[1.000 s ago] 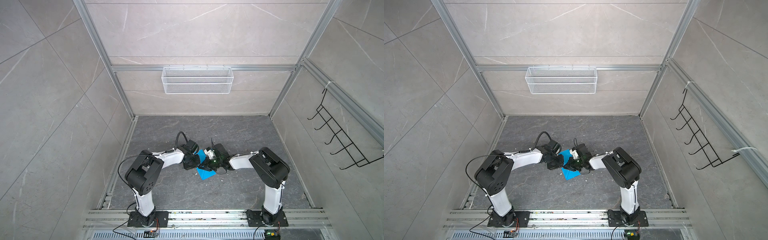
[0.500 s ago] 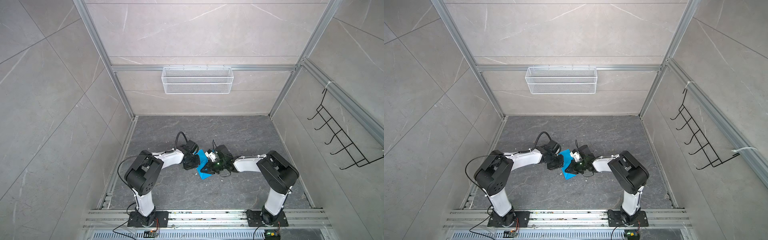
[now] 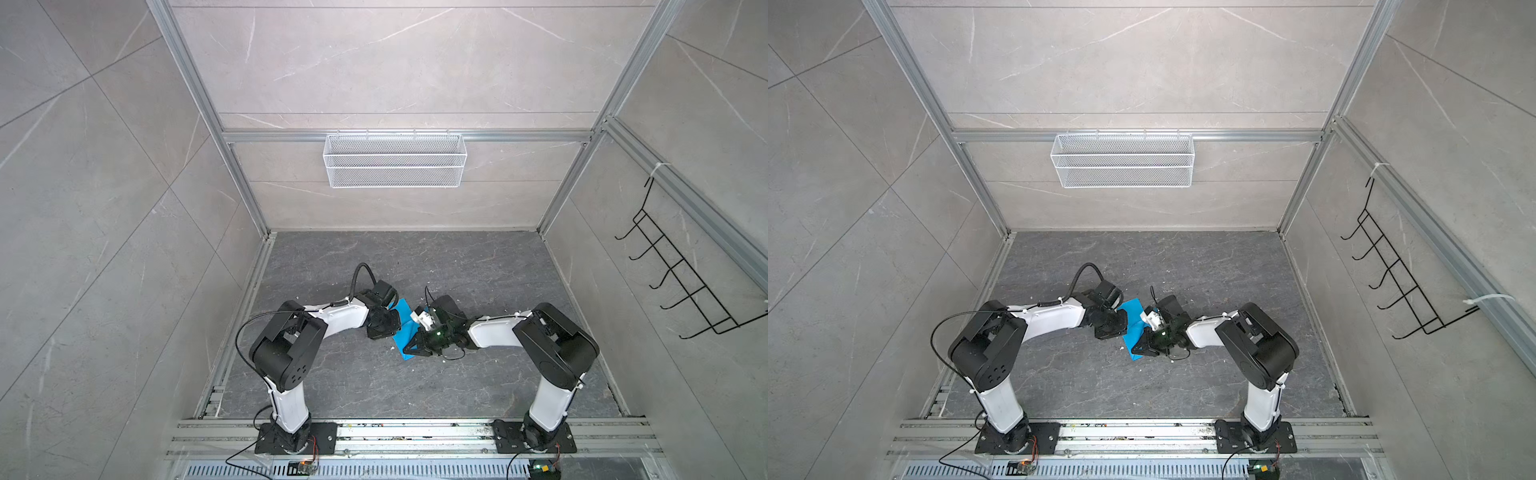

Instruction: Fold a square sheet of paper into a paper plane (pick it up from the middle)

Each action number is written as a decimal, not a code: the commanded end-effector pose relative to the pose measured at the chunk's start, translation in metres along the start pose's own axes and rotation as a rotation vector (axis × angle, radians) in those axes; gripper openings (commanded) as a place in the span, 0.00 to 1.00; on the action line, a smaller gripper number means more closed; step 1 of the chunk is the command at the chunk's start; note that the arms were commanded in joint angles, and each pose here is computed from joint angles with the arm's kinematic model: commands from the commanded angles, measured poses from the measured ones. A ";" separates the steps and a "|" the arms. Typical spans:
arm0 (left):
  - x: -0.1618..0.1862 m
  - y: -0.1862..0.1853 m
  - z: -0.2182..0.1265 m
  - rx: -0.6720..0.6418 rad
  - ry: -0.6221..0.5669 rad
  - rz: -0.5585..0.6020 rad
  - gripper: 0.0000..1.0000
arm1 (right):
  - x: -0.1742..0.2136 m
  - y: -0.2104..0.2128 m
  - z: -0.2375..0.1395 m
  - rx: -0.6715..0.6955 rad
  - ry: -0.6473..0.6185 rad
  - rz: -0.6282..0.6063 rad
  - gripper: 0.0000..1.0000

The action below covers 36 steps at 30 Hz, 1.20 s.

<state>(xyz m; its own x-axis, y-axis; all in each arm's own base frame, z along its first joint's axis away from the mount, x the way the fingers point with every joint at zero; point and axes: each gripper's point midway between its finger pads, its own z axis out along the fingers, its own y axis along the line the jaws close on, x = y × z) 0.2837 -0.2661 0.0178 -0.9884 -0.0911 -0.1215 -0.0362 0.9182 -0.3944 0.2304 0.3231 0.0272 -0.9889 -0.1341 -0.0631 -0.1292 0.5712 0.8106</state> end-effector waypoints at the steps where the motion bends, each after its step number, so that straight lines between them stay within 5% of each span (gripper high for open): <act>1: 0.024 0.044 0.016 -0.174 0.080 -0.001 0.00 | 0.008 -0.003 0.003 0.003 0.029 -0.008 0.00; 22: 0.023 0.048 0.016 -0.201 0.076 -0.009 0.00 | 0.020 -0.033 0.008 0.123 0.038 0.006 0.00; 36: 0.023 0.046 0.015 -0.195 0.077 -0.006 0.00 | -0.031 0.006 -0.013 0.116 -0.148 -0.084 0.02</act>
<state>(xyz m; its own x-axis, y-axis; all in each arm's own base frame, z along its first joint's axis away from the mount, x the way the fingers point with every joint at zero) 0.2848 -0.2651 0.0181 -0.9874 -0.0910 -0.1296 -0.0358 0.9254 -0.3772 0.2490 0.3202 0.0466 -0.9748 -0.0912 -0.2036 -0.2153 0.6242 0.7510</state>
